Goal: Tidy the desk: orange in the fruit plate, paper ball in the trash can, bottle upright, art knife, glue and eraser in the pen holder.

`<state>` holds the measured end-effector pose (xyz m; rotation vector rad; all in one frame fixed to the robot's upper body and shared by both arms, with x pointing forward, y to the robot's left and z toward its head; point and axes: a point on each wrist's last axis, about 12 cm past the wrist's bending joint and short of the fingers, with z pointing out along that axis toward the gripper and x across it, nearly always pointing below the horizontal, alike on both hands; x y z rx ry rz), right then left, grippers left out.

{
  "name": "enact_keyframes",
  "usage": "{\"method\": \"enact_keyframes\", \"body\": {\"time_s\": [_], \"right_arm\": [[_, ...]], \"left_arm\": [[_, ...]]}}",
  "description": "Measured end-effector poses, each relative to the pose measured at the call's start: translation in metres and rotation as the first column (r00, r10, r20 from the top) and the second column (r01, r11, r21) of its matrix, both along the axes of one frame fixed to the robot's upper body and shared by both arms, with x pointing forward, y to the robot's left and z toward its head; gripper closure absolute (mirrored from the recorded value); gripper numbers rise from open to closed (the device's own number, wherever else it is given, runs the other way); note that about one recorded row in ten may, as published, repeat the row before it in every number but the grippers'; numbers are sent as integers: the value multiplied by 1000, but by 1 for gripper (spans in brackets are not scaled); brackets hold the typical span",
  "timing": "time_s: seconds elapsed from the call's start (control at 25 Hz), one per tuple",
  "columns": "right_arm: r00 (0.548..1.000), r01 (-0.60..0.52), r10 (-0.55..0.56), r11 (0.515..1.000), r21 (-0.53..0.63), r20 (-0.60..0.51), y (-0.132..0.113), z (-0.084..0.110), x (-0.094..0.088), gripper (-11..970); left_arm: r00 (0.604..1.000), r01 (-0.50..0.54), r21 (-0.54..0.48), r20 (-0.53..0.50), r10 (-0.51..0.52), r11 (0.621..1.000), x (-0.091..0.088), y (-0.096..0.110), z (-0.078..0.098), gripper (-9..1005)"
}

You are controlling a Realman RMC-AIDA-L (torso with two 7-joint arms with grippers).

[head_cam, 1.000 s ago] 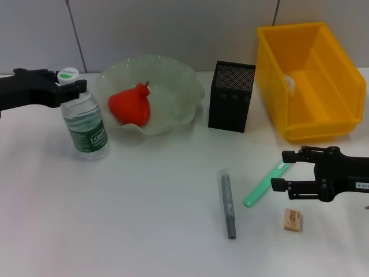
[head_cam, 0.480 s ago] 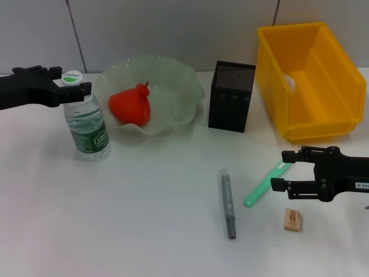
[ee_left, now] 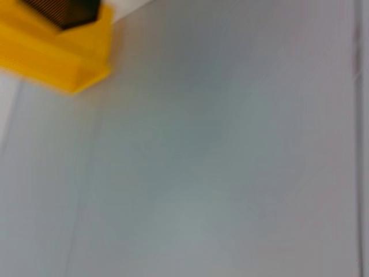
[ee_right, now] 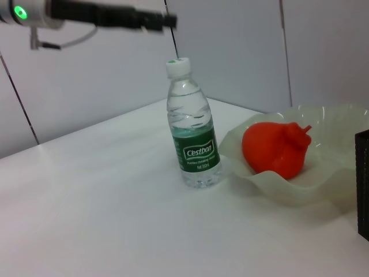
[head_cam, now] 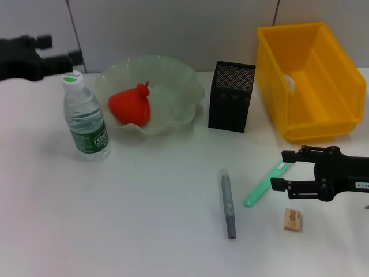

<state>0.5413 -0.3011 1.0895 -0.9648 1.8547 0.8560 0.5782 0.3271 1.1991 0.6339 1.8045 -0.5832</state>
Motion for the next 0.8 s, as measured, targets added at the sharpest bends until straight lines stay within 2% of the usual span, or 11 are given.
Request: {"method": "enact_keyframes", "body": {"time_s": [0.04, 0.08, 0.16, 0.2, 0.24, 0.28, 0.36, 0.48, 0.64, 0.68, 0.8], "right_arm": [[1000, 0, 0, 1000, 0, 0, 0, 0, 0, 168], [1000, -1, 1, 1000, 0, 0, 0, 0, 0, 168], [1000, -3, 3, 1000, -1, 1, 0, 1, 1, 168], [1000, -5, 5, 1000, -2, 2, 1, 1, 2, 168], [1000, -5, 5, 1000, -2, 2, 1, 1, 2, 168], [1000, -13, 13, 1000, -3, 4, 2, 2, 3, 168], [1000, -17, 17, 1000, -3, 5, 3, 3, 4, 168], [1000, -26, 26, 1000, -4, 10, 6, 5, 7, 168], [999, -30, 30, 1000, -2, 12, 8, 6, 8, 168], [999, -31, 31, 1000, 0, 11, 9, 6, 9, 168], [999, -34, 34, 999, 14, -4, 13, 9, 12, 168]], "left_arm": [[999, 27, -24, 18, -27, 999, -5, 2, 7, 149], [994, 104, -69, 39, -102, 992, -18, 4, 16, 149], [990, 140, -86, 44, -137, 986, -23, 5, 18, 149], [974, 227, -116, 45, -223, 967, -34, 4, 19, 149], [974, 227, -116, 45, -223, 967, -34, 4, 19, 149], [951, 308, -134, 30, -306, 942, -43, 0, 13, 149], [940, 340, -141, 25, -340, 930, -47, -2, 8, 149], [902, 426, -177, 7, -431, 887, -57, -9, -11, 149], [862, 497, -212, 11, -507, 841, -65, -18, -40, 149], [849, 520, -208, 17, -529, 828, -69, -21, -52, 149], [841, 534, -198, 23, -540, 822, -71, -24, -61, 149]]}}
